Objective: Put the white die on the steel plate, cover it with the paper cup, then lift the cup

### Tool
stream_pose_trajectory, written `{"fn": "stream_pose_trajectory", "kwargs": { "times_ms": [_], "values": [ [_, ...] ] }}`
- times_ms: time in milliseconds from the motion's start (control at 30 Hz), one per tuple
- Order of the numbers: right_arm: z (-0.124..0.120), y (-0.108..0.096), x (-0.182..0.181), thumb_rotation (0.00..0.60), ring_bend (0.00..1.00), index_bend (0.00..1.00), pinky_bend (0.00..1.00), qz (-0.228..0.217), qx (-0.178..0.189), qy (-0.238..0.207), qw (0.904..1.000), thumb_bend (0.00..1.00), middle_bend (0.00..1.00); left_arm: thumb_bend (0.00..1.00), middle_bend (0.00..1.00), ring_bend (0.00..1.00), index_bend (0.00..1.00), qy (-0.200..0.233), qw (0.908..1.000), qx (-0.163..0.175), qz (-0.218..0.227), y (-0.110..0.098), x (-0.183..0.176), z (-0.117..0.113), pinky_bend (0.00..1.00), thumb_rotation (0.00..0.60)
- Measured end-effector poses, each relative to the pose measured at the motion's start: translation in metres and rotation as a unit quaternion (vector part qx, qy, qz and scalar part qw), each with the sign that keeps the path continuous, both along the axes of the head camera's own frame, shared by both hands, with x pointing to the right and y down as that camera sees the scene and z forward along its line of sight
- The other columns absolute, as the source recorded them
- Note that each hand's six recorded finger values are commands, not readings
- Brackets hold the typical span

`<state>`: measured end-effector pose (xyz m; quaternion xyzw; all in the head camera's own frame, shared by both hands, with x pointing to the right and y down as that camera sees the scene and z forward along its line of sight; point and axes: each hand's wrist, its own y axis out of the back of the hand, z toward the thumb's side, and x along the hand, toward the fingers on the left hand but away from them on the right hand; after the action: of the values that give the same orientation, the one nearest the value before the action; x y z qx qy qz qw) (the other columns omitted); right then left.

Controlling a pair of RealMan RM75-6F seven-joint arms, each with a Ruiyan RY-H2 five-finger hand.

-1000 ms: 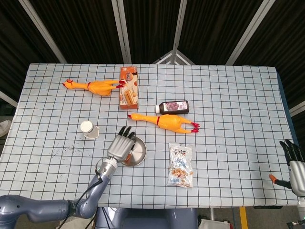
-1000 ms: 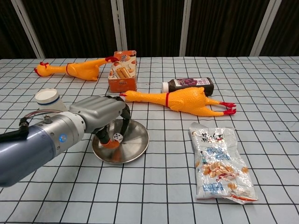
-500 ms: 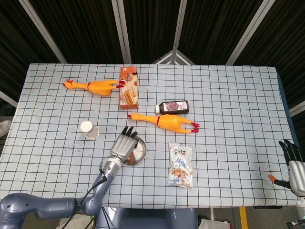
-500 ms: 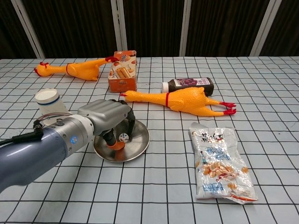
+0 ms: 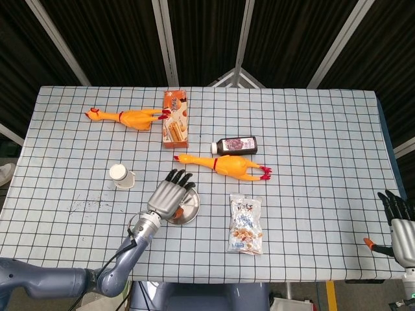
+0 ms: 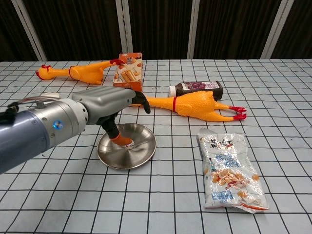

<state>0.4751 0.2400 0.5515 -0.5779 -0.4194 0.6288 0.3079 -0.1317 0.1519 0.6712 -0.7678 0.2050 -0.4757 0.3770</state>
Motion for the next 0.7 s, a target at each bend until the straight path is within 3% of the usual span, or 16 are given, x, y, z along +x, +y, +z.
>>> {"fn": "stream_pose_trajectory", "kwargs": {
  "times_ms": [167, 267, 533, 700],
  "values": [
    [0.0, 0.0, 0.0, 0.6, 0.05, 0.06, 0.0, 0.001, 0.0, -0.001, 1.0, 0.12, 0.05, 0.4, 0.08, 0.0, 0.26, 0.035, 0.9992, 0.012, -0.013, -0.006, -0.01, -0.039, 0.0, 0.6],
    [-0.001, 0.001, -0.001, 0.6, 0.05, 0.06, 0.0, 0.0, -0.002, -0.003, 1.0, 0.12, 0.05, 0.4, 0.08, 0.0, 0.26, 0.034, 0.999, 0.02, -0.023, -0.013, -0.031, -0.059, 0.0, 0.6],
    [0.0, 0.002, -0.006, 0.6, 0.05, 0.07, 0.0, -0.008, -0.005, 0.0, 1.0, 0.12, 0.05, 0.39, 0.0, 0.0, 0.15, -0.036, 0.9944, 0.069, -0.071, -0.046, -0.118, -0.098, 0.0, 0.6],
    [0.003, 0.004, -0.008, 0.6, 0.05, 0.08, 0.0, -0.007, -0.014, 0.002, 0.9999, 0.12, 0.05, 0.39, 0.0, 0.0, 0.11, -0.067, 0.9881, 0.075, -0.116, -0.065, -0.154, -0.099, 0.0, 0.6]
  ]
}}
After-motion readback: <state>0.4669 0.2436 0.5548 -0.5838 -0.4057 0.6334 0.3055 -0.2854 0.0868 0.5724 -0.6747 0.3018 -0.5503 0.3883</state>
